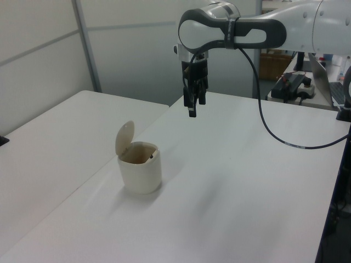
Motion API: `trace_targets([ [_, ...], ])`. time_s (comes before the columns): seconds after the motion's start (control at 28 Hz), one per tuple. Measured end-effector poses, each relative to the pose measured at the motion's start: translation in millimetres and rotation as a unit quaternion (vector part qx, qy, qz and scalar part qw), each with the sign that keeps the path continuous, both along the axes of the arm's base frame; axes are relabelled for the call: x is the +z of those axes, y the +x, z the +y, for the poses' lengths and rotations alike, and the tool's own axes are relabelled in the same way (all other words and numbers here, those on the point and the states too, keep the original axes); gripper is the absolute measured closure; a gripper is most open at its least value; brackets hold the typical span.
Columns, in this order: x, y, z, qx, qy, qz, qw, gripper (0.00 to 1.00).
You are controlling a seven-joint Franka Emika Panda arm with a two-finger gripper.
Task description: Open the trash can
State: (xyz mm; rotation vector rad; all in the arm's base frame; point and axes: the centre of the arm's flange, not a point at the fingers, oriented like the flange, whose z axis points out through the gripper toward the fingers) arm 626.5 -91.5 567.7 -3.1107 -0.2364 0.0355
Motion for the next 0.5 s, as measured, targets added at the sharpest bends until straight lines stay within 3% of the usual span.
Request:
trace_targets([
  [0.32, 0.0, 0.1, 0.5, 0.001, -0.003, 0.000, 1.0000, 0.00],
  [0.5, -0.1, -0.4, -3.0, 0.002, -0.019, 0.003, 0.9998, 0.00],
])
